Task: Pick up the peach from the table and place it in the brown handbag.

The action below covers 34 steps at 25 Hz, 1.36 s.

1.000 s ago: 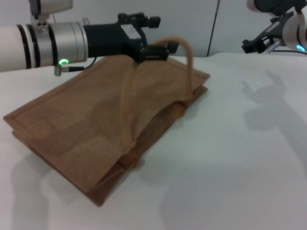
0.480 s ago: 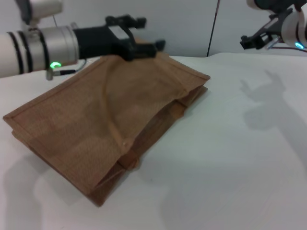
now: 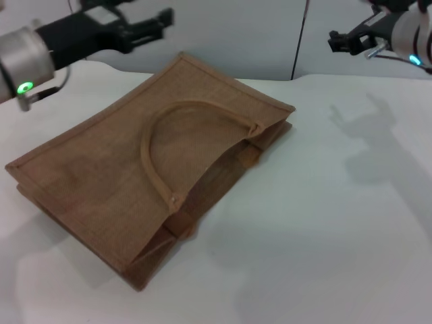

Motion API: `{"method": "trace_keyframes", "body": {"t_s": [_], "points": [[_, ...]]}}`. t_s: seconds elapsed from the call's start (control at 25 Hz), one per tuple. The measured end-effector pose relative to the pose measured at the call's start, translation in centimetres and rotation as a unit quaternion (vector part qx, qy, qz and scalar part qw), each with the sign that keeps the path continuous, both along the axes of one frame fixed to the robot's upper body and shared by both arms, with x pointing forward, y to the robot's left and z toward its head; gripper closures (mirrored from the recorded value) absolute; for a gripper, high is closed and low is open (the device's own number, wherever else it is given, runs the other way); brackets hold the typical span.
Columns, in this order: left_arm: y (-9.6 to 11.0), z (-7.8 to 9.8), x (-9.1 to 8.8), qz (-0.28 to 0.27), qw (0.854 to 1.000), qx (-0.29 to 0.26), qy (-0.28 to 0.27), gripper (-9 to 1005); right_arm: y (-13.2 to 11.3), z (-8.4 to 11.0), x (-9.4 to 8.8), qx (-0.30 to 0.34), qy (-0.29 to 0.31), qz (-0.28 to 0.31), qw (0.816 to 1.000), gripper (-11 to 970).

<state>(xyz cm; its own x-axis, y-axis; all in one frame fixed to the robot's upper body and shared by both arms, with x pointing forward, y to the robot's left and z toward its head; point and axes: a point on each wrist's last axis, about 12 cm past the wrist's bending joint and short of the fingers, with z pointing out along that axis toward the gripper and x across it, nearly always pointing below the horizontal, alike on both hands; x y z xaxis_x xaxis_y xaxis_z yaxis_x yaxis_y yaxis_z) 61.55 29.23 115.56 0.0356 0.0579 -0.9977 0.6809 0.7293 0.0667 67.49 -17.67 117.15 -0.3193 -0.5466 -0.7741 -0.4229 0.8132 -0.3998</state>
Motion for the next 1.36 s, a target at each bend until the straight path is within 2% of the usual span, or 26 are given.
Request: {"method": "trace_keyframes", "body": {"t_s": [0.2, 0.32, 0.44, 0.52, 0.64, 0.8, 1.04, 1.36], "points": [[2.8, -2.1, -1.8, 0.074, 0.997, -0.029, -0.025, 149, -0.3, -1.2, -1.4, 0.043, -0.076, 0.023, 0.996, 62], [4.2, -4.0, -2.9, 0.133, 0.989, -0.058, -0.035, 149, -1.5, -2.1, -2.4, 0.066, -0.119, 0.023, 0.990, 62], [5.2, -6.1, -4.2, 0.197, 0.977, -0.068, -0.047, 149, -3.6, -3.3, -3.5, 0.111, -0.151, -0.001, 0.982, 62], [5.9, -7.2, -5.1, 0.230, 0.970, -0.067, -0.050, 149, -4.0, -3.6, -3.6, 0.122, -0.158, -0.008, 0.980, 62], [6.5, -8.8, -6.3, 0.274, 0.958, -0.068, -0.043, 149, -6.0, -5.0, -4.3, 0.148, -0.184, -0.034, 0.971, 62], [6.8, -10.2, -7.3, 0.319, 0.945, -0.064, -0.037, 149, -8.1, -6.9, -5.1, 0.167, -0.199, -0.070, 0.963, 62], [6.5, -11.3, -8.2, 0.345, 0.936, -0.059, -0.035, 149, -9.1, -8.5, -5.8, 0.178, -0.195, -0.090, 0.960, 63], [5.8, -12.0, -8.4, 0.348, 0.936, -0.043, -0.026, 149, -9.4, -8.8, -5.8, 0.177, -0.191, -0.094, 0.961, 63]]}}
